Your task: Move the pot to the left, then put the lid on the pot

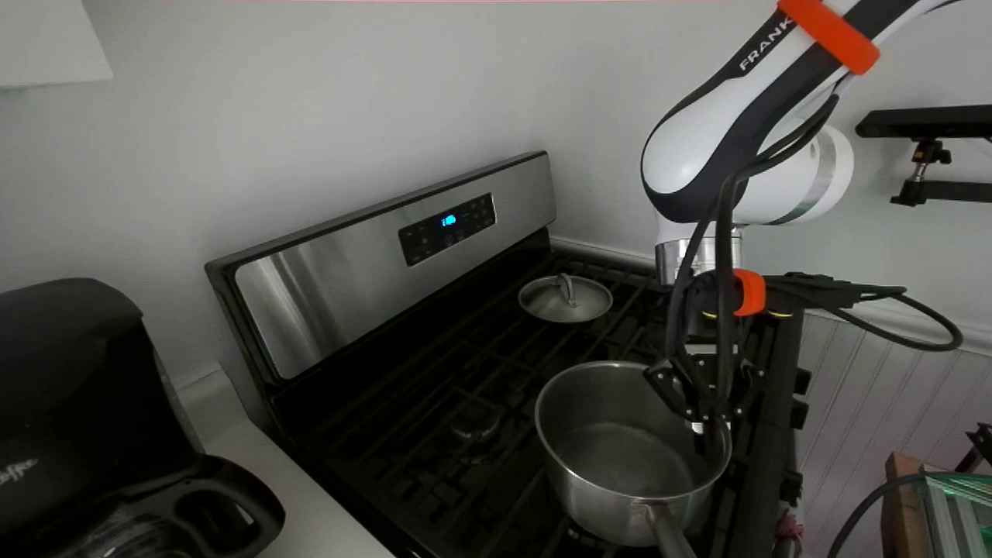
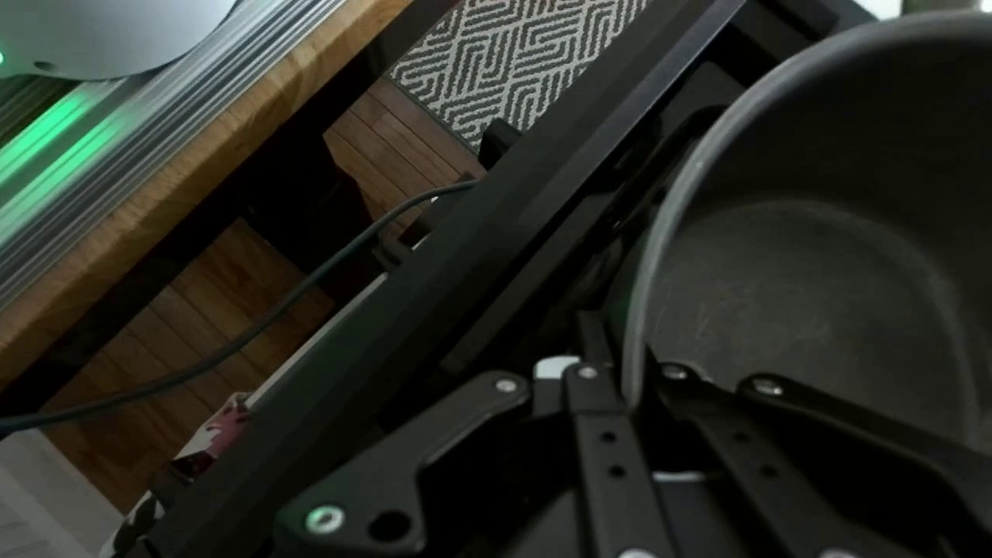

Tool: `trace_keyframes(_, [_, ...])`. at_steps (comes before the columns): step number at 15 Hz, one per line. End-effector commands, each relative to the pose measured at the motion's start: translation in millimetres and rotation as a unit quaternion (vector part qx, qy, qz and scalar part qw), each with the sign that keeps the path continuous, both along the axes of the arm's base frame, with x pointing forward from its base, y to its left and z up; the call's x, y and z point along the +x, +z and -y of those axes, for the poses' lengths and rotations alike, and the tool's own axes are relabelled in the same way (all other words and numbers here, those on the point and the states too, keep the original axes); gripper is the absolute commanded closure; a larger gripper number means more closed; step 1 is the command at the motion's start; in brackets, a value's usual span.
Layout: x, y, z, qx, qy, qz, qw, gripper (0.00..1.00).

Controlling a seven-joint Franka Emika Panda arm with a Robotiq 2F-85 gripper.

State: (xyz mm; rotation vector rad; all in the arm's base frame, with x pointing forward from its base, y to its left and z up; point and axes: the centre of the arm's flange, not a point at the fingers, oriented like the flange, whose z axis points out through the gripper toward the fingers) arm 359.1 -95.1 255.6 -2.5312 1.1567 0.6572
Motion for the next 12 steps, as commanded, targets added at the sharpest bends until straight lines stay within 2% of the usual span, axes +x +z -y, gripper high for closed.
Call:
trace_keyframes(1, [-15,-5,-16,0.012,-0.033,-0.015,0.9993,0.99])
trace_keyframes(6, [-12,-5,-8,-0.007,-0.068,-0.024,0.9974,0.99])
trace_keyframes(12, [-13,-10,-5,-0.02,-0.049,-0.033,0.9981,0.99])
